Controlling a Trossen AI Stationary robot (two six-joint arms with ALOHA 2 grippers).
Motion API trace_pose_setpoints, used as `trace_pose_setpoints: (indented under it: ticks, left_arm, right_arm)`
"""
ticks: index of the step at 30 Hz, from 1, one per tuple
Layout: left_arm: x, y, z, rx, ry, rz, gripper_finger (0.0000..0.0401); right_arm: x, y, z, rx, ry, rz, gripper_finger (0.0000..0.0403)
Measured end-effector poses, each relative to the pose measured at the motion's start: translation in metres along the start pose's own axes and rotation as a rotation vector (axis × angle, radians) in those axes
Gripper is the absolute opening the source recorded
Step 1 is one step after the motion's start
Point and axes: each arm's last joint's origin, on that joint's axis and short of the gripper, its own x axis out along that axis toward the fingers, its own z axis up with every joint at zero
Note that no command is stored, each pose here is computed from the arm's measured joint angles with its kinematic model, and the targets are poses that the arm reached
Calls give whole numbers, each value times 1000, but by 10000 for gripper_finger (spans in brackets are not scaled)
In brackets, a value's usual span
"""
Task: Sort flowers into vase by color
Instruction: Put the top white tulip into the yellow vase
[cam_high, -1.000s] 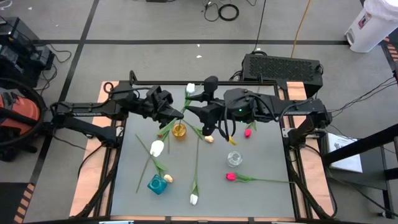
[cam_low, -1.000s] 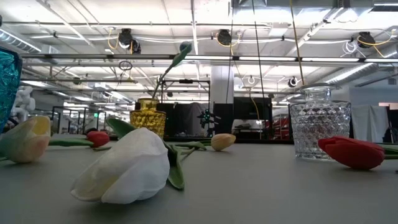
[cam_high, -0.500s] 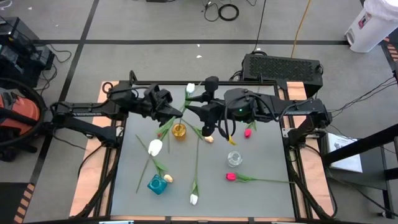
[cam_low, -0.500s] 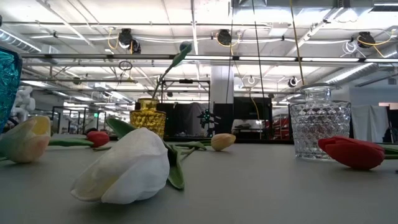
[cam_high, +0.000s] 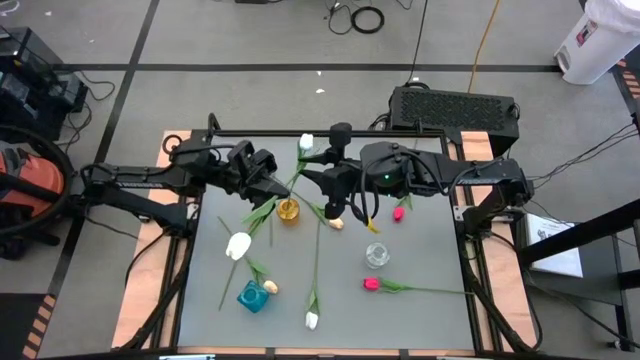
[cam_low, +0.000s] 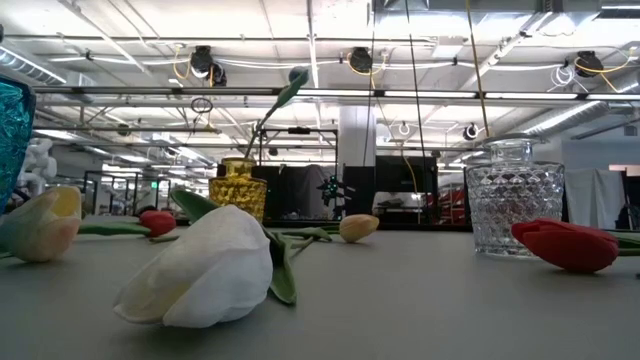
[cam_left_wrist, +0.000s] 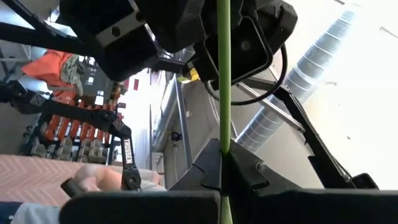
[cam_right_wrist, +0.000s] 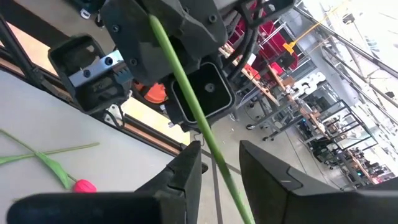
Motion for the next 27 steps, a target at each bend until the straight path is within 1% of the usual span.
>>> trace_pose_setpoints:
  ticks: [6,9,12,18,21,27]
  left_arm:
    - [0,0,0,0,0,1,4]
    - [0,0,0,2,0,2,4]
    - [0,0,0,3,0,2,4]
    - [0,0,0,8,4,-1,4]
    - [0,0,0,8,4,-1,6]
    - [0,0,0,8,4,0,33]
  right_arm:
    - [-1,1,1,0,-3,3,100]
    - [-1,1,1,9,-3,3,92]
    - [-1,1,1,25,-3,3,71]
    - [-2,4,2,15,-1,14,10]
    - [-2,5,2,6,5,22,6]
    - [-2,6,2,5,9,29,2]
